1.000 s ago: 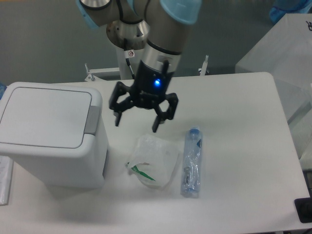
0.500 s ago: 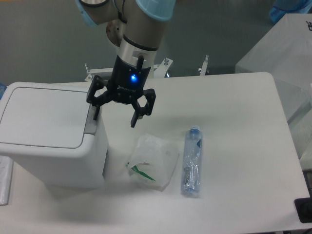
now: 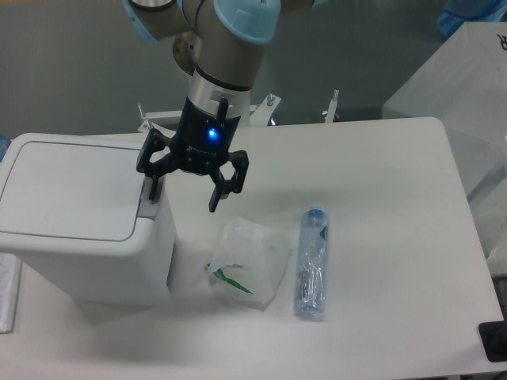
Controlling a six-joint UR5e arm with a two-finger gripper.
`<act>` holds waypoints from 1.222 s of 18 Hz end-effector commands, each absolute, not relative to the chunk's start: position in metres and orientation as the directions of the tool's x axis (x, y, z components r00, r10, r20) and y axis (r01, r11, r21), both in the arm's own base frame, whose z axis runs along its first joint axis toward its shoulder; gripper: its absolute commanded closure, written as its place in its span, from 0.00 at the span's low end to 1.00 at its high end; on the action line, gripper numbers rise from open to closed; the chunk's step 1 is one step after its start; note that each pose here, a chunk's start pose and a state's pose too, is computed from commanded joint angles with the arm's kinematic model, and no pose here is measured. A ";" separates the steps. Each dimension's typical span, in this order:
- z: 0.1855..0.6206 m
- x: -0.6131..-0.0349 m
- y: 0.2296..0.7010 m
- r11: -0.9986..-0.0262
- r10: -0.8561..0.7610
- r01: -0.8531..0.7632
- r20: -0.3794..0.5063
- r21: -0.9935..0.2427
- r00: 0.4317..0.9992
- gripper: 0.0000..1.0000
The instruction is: Open the trash can
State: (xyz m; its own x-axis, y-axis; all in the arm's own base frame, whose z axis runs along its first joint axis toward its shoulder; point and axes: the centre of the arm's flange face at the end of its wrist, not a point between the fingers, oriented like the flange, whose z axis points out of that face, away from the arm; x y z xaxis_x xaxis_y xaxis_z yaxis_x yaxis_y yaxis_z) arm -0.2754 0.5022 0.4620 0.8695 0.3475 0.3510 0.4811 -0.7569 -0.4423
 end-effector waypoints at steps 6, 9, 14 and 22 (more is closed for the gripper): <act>0.477 -0.277 0.502 -0.746 0.345 0.477 0.343 -0.465 0.874 0.00; 0.487 -0.278 0.500 -0.737 0.342 0.472 0.337 -0.483 0.877 0.00; 0.497 -0.302 0.492 -0.721 0.362 0.472 0.305 -0.507 0.881 0.00; 0.432 -0.398 0.451 -0.929 0.182 0.143 -0.084 -0.342 0.980 0.00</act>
